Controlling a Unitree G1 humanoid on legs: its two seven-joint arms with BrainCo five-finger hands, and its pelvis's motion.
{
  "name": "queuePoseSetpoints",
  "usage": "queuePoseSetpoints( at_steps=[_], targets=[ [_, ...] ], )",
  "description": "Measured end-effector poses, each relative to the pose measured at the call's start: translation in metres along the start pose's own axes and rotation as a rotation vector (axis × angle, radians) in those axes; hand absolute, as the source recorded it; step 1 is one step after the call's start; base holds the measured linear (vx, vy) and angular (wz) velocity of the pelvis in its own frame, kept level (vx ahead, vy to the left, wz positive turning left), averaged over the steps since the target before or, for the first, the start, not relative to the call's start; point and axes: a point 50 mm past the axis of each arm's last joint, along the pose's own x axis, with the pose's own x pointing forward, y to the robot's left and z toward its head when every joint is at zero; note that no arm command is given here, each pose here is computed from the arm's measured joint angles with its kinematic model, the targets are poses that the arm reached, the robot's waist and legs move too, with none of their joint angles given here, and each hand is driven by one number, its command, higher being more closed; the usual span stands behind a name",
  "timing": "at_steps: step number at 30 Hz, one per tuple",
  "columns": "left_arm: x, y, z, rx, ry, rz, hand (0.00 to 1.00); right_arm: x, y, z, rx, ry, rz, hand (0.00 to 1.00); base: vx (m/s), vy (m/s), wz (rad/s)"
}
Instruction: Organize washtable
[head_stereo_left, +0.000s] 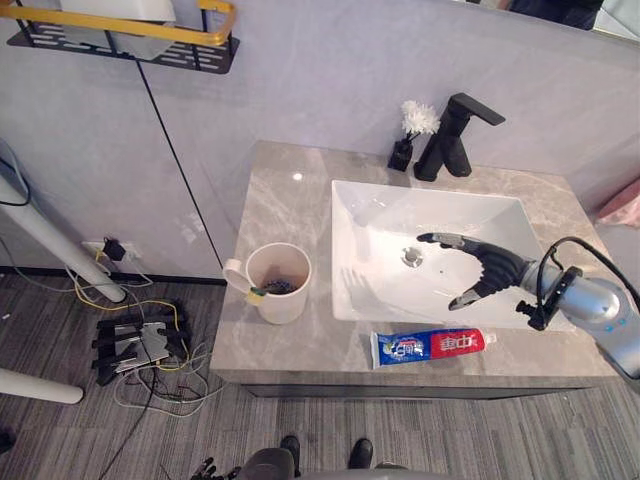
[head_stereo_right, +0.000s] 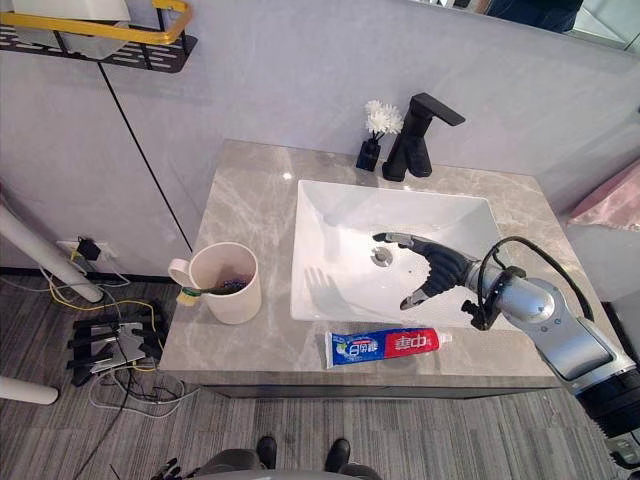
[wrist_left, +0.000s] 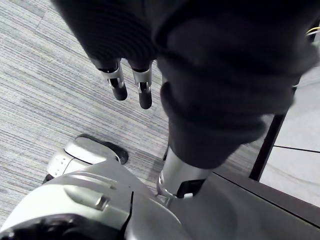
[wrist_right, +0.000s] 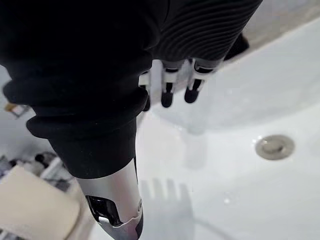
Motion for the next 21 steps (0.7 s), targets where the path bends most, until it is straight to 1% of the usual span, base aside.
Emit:
queuePoseSetpoints(
  at_steps=[4, 8, 10, 12, 19, 21],
  targets=[
    [0.0, 0.0, 0.0, 0.002, 0.003, 0.0, 0.0, 0.002, -0.005, 0.019, -0.056, -0.089, -0.056, 0.0, 0.0, 0.02, -0.18],
    [0.0, 0.001, -0.001, 0.031, 0.01, -0.006, 0.0, 0.0, 0.0, 0.029, -0.182, -0.123, -0.065, 0.0, -0.01, 0.001, -0.02],
    [0.0, 0.001, -0.001, 0.032, 0.01, -0.006, 0.0, -0.003, 0.013, 0.03, -0.216, -0.13, -0.037, 0.0, 0.0, 0.0, 0.0],
    [0.0, 0.001, 0.0, 0.035, 0.01, -0.007, 0.0, -0.005, 0.018, 0.028, -0.22, -0.119, -0.022, 0.0, -0.01, -0.002, -0.02],
    [0.0, 0.0, 0.001, 0.113, 0.019, -0.026, 0.0, -0.016, 0.037, 0.014, -0.259, -0.044, 0.043, 0.0, -0.01, 0.002, -0.03],
    [0.001, 0.0, 0.0, 0.123, 0.022, -0.026, 0.0, -0.022, 0.042, 0.009, -0.314, -0.014, 0.084, 0.0, -0.01, 0.01, -0.09]
  ],
)
